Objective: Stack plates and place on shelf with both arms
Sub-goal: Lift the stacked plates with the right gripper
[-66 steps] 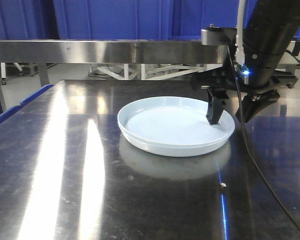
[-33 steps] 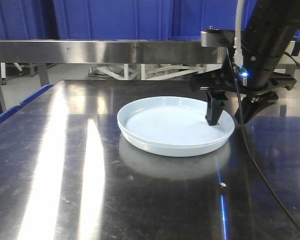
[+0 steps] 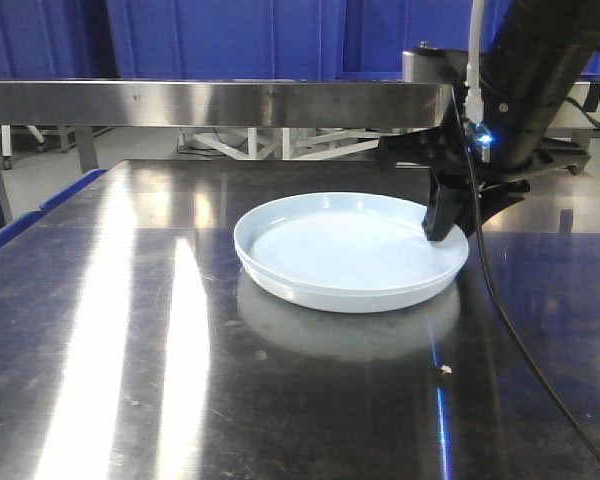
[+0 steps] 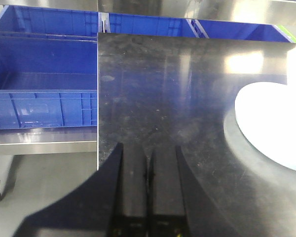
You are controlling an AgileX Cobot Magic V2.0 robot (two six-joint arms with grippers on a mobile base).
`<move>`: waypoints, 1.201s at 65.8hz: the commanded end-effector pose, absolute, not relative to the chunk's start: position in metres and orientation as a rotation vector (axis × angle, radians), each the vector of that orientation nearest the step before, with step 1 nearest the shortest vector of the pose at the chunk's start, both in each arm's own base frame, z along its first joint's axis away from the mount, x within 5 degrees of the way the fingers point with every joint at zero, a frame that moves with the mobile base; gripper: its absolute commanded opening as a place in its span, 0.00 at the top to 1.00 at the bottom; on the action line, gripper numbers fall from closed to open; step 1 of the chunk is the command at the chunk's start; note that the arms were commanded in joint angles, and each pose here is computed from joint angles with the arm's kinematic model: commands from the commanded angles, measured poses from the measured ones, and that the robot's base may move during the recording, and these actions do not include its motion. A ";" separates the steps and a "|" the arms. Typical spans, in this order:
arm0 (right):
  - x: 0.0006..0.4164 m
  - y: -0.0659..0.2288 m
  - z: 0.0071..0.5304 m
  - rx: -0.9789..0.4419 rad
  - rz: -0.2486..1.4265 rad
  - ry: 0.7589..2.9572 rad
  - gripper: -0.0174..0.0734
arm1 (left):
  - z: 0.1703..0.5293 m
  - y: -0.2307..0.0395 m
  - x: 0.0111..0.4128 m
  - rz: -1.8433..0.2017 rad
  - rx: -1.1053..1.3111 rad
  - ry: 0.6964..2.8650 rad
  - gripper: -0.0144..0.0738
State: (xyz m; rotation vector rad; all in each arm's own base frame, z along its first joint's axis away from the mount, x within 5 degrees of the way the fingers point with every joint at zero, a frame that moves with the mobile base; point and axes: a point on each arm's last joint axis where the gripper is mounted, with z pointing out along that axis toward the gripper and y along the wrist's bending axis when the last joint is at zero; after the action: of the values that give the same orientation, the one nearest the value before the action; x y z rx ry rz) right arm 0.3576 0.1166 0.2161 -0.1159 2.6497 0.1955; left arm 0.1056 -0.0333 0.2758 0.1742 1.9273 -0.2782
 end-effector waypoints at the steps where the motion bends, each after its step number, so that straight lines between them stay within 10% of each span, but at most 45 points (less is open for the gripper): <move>1: 0.357 0.113 0.265 -0.131 0.215 2.484 0.75 | 0.293 -0.035 0.108 -0.309 0.156 1.813 0.74; 42: 0.282 0.088 0.404 -0.121 0.288 2.069 0.75 | 0.293 -0.035 0.108 -0.309 0.156 1.813 0.74; 79: 0.166 0.021 0.367 0.052 0.198 1.948 0.75 | 0.293 -0.035 0.108 -0.309 0.156 1.813 0.74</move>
State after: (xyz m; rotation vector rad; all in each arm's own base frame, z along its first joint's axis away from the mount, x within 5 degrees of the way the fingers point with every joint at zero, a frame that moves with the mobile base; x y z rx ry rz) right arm 0.1830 0.0298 0.3527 0.0317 2.1178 0.2033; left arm 0.1056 -0.0333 0.2758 0.1742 1.9273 -0.2782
